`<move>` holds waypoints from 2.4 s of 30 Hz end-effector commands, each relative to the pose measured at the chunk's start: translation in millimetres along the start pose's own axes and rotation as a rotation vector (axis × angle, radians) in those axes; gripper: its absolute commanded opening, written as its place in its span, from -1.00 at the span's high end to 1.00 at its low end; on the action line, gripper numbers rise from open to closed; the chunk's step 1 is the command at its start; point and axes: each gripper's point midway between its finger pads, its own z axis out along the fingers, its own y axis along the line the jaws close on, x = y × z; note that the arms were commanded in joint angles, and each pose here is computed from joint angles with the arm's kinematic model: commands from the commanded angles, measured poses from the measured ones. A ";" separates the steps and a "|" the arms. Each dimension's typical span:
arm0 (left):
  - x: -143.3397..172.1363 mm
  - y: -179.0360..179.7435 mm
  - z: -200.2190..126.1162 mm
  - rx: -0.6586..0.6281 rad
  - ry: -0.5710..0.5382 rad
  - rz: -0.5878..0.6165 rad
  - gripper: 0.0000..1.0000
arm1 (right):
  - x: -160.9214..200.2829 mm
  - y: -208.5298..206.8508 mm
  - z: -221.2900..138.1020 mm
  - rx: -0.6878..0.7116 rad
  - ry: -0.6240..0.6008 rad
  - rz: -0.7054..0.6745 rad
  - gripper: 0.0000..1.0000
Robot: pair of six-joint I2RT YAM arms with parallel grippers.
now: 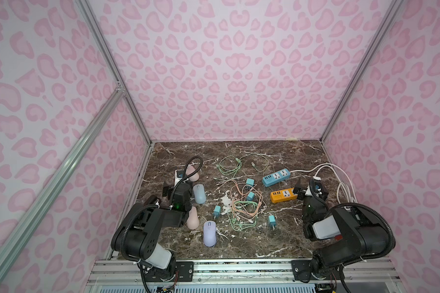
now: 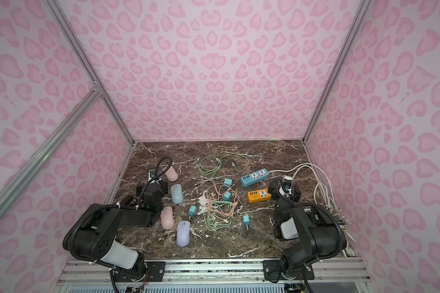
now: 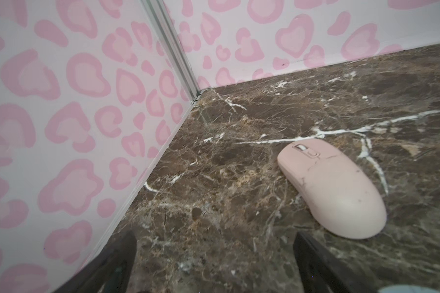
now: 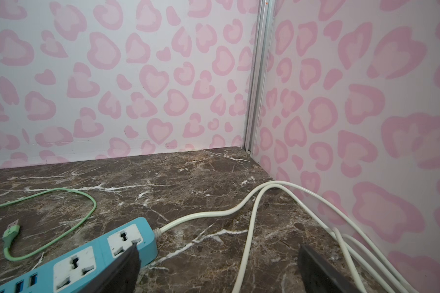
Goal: Unplug the wireless mouse
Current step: Reset both arms
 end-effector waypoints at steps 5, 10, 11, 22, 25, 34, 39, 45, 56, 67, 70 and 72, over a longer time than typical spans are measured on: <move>-20.8 13.5 -12.7 -0.033 -0.138 -0.133 -0.97 | -7.7 -0.1 0.7 0.001 -0.029 0.015 -1.00; -20.8 18.2 -15.7 -0.070 -0.147 -0.144 -0.98 | -7.3 0.0 0.8 0.001 -0.028 0.015 -1.00; -21.4 18.5 -15.9 -0.074 -0.150 -0.143 -0.98 | -7.4 0.1 0.9 0.001 -0.028 0.015 -1.00; -16.7 -23.5 -13.8 0.238 -0.155 -0.075 -0.97 | -9.1 -0.7 -2.2 0.001 -0.039 0.016 -1.00; -8.9 -29.8 0.6 0.300 -0.113 -0.100 -0.98 | -16.9 0.5 -18.3 -0.022 -0.099 0.008 -1.00; -1.3 -39.5 27.2 0.448 0.063 -0.133 -0.98 | 4.0 18.1 24.9 -0.145 0.051 0.029 -1.00; -1.4 -39.4 26.9 0.449 0.067 -0.132 -0.98 | 6.9 20.8 30.7 -0.237 0.089 0.041 -1.00; -5.9 -62.8 1.1 0.635 -0.020 -0.068 -0.98 | 0.9 40.2 12.0 -0.365 0.040 -0.014 -1.00; -3.2 -48.4 21.6 0.561 0.056 -0.140 -0.98 | 6.3 30.2 27.3 -0.307 0.078 0.026 -1.00; -2.9 -48.1 21.1 0.559 0.052 -0.141 -0.98 | 7.1 30.8 25.5 -0.296 0.083 0.011 -1.00; -3.6 -48.1 21.1 0.560 0.049 -0.141 -0.97 | 6.2 31.1 25.5 -0.295 0.080 0.011 -1.00; -2.9 -48.2 20.9 0.560 0.050 -0.141 -0.98 | 7.5 31.2 28.0 -0.292 0.088 0.014 -1.00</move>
